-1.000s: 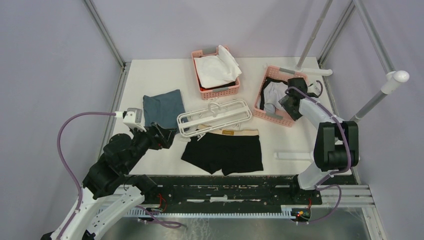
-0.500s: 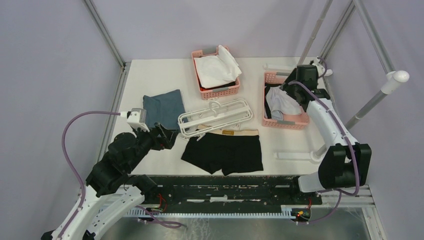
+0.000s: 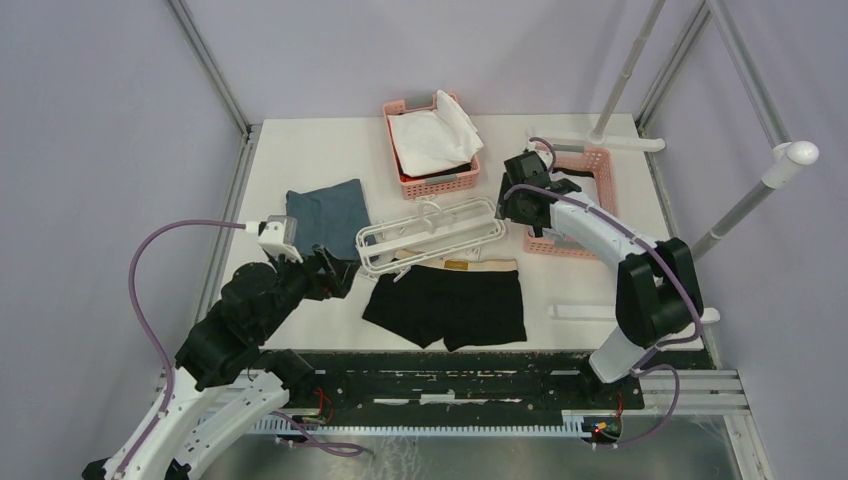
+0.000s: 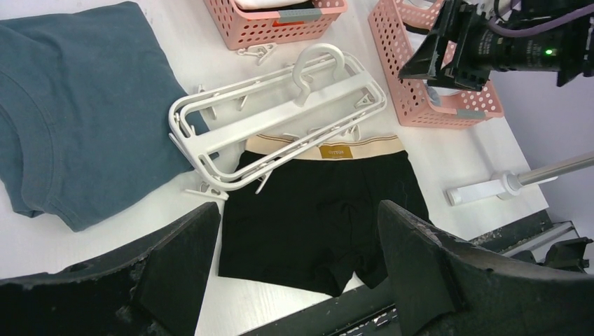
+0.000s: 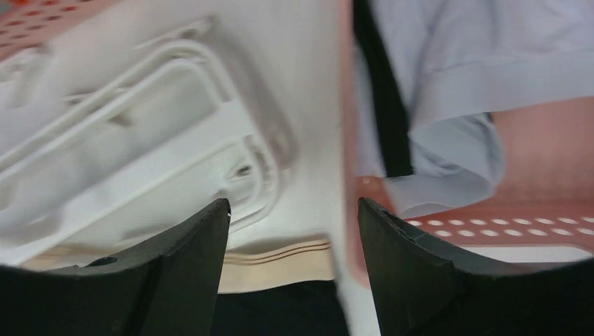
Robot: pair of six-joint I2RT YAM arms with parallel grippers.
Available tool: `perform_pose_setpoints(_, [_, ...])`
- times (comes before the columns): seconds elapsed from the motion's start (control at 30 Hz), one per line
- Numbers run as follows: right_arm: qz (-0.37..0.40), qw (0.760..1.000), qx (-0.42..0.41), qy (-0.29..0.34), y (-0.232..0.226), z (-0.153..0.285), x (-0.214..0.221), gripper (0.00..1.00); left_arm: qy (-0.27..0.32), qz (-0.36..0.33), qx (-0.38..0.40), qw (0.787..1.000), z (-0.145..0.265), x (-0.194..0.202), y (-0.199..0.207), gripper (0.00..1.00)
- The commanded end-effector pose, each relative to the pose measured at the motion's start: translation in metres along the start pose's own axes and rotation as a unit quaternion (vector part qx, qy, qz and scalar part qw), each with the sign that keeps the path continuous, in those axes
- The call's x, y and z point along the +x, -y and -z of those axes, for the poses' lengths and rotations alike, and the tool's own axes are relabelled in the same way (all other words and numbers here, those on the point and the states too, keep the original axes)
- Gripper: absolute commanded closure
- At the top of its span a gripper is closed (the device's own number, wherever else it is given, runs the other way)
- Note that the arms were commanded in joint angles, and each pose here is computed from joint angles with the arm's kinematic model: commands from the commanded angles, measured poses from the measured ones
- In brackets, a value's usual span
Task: Clip the underwear to the hanger
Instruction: Move the bin to the center of the board.
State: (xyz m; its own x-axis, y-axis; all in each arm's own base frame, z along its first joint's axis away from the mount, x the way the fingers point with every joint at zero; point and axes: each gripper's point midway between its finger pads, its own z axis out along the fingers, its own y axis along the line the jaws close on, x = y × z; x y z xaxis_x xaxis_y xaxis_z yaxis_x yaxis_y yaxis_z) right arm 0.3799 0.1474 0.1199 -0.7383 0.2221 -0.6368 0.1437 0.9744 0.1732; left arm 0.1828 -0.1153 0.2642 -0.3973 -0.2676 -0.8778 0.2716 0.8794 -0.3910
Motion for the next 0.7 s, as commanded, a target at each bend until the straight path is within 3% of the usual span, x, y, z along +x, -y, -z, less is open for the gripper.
perform_pose_setpoints(0.0, [0.032, 0.981, 0.19, 0.028, 0.074, -0.003, -0.025, 0.24, 0.002, 0.006, 0.013, 1.0, -0.003, 0.0, 0.005, 0.1])
perform_pose_setpoints(0.17, [-0.019, 0.946, 0.317, 0.063, 0.155, 0.016, -0.063, 0.24, -0.021, 0.003, 0.015, 1.0, -0.01, 0.008, 0.008, 0.1])
perform_pose_setpoints(0.27, [-0.046, 0.929, 0.352, 0.103, 0.178, 0.04, -0.091, 0.24, -0.042, 0.003, 0.019, 0.999, -0.017, 0.016, 0.011, 0.1])
perform_pose_setpoints(0.33, [-0.048, 0.932, 0.338, 0.126, 0.173, 0.055, -0.108, 0.24, -0.053, 0.003, 0.022, 0.998, -0.021, 0.02, 0.014, 0.1])
perform_pose_setpoints(0.43, [0.008, 0.962, 0.22, 0.162, 0.116, 0.06, -0.122, 0.26, -0.058, 0.005, 0.024, 0.998, -0.026, 0.023, 0.015, 0.1])
perform_pose_setpoints(0.53, [0.097, 0.978, 0.058, 0.177, 0.034, 0.065, -0.108, 0.26, -0.054, 0.01, 0.025, 0.998, -0.029, 0.022, 0.017, 0.1])
perform_pose_setpoints(0.6, [0.132, 0.977, -0.09, 0.139, -0.022, 0.064, -0.079, 0.27, -0.054, 0.012, 0.025, 0.998, -0.031, 0.022, 0.017, 0.1])
perform_pose_setpoints(0.67, [0.16, 0.953, -0.242, 0.089, -0.071, 0.071, -0.04, 0.26, -0.055, 0.012, 0.023, 0.998, -0.033, 0.022, 0.017, 0.1])
